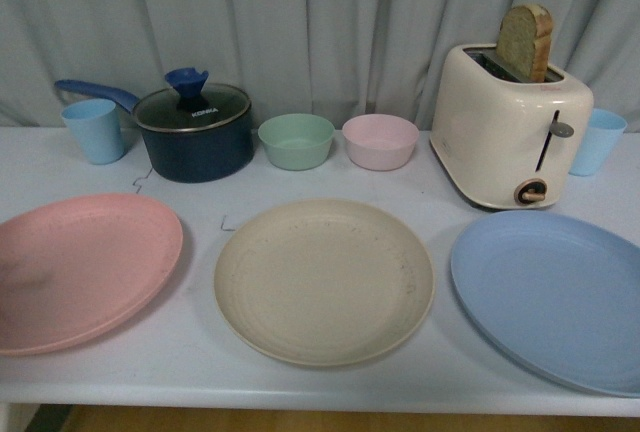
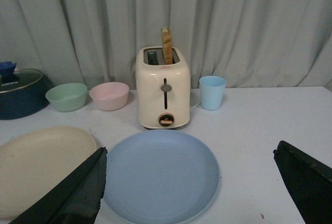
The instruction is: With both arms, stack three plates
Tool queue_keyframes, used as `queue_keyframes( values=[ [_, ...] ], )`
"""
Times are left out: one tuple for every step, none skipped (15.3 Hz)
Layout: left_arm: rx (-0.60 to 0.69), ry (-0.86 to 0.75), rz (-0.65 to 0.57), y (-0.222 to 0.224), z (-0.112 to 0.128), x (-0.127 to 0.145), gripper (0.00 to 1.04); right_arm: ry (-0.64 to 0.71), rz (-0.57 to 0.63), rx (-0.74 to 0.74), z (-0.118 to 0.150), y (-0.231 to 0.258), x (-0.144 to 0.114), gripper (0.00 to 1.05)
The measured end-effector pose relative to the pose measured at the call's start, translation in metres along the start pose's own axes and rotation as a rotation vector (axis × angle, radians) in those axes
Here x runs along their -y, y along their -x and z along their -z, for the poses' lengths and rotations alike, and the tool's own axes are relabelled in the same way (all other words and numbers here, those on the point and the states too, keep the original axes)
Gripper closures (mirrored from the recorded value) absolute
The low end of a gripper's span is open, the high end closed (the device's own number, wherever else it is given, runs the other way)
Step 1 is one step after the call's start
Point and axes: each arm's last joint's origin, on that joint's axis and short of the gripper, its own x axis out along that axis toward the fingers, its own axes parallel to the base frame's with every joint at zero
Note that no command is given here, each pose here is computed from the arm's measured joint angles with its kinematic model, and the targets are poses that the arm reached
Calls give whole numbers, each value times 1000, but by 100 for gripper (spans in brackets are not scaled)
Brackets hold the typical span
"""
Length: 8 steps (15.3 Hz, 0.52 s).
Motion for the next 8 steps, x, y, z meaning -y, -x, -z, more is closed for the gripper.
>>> queue_keyframes(
  values=[
    [14,6,-11,7,-4,-5,101,0,0,0,0,0,0,6],
    [31,12,-26,14,-9,-10,102,0,0,0,0,0,0,6],
    [55,22,-37,22,-14,-16,102,0,0,0,0,0,0,6],
    [83,35,-44,32,-21,-21,102,0,0,0,0,0,0,6],
    [111,39,-50,42,-31,-25,102,0,0,0,0,0,0,6],
    [130,44,-54,48,-38,-27,102,0,0,0,0,0,0,6],
    [146,54,-48,56,-47,-24,102,0,0,0,0,0,0,6],
    [168,51,-31,60,-58,-18,102,0,0,0,0,0,0,6]
  ],
)
